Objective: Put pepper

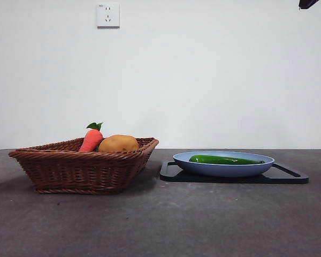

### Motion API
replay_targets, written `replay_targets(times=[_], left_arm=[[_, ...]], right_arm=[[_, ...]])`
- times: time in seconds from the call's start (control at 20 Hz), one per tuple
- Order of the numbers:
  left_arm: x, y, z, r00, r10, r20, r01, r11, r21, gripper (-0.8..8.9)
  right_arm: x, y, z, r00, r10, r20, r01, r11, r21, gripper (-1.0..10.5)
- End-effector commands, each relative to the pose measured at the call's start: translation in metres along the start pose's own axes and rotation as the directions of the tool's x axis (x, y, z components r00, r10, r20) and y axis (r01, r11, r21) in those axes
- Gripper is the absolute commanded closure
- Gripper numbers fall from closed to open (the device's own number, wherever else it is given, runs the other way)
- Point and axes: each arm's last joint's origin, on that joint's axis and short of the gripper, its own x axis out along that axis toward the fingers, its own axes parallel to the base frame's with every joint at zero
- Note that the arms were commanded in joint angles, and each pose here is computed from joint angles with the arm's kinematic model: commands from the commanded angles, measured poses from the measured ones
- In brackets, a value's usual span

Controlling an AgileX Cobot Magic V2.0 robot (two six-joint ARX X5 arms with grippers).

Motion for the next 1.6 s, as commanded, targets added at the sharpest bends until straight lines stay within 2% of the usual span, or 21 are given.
replay_targets(times=[0.05, 0.35, 0.6, 1.25, 1.6], left_arm=[[-0.015, -0.002, -0.024, 0.999, 0.031, -0.014, -0.031, 0.999, -0.019, 8.05], [-0.047, -0.014, -0.087, 0.997, 0.044, -0.06, -0.05, 0.994, -0.097, 8.05], [-0.06, -0.02, -0.119, 0.995, 0.042, -0.094, -0.055, 0.988, -0.146, 8.06], [-0.074, -0.025, -0.142, 0.968, 0.025, -0.251, -0.075, 0.979, -0.191, 8.05], [-0.078, -0.027, -0.155, 0.922, 0.0, -0.387, -0.089, 0.973, -0.213, 8.05]], right_arm=[[-0.001, 0.0, 0.005, 1.0, -0.001, 0.011, 0.001, 1.0, 0.0, 9.4], [-0.001, 0.0, 0.005, 1.0, -0.001, 0.011, 0.001, 1.0, 0.0, 9.4], [-0.001, 0.0, 0.005, 1.0, -0.001, 0.011, 0.001, 1.0, 0.0, 9.4], [-0.001, 0.0, 0.005, 1.0, -0.001, 0.011, 0.001, 1.0, 0.001, 9.4], [-0.001, 0.0, 0.005, 1.0, -0.001, 0.011, 0.001, 1.0, 0.001, 9.4]])
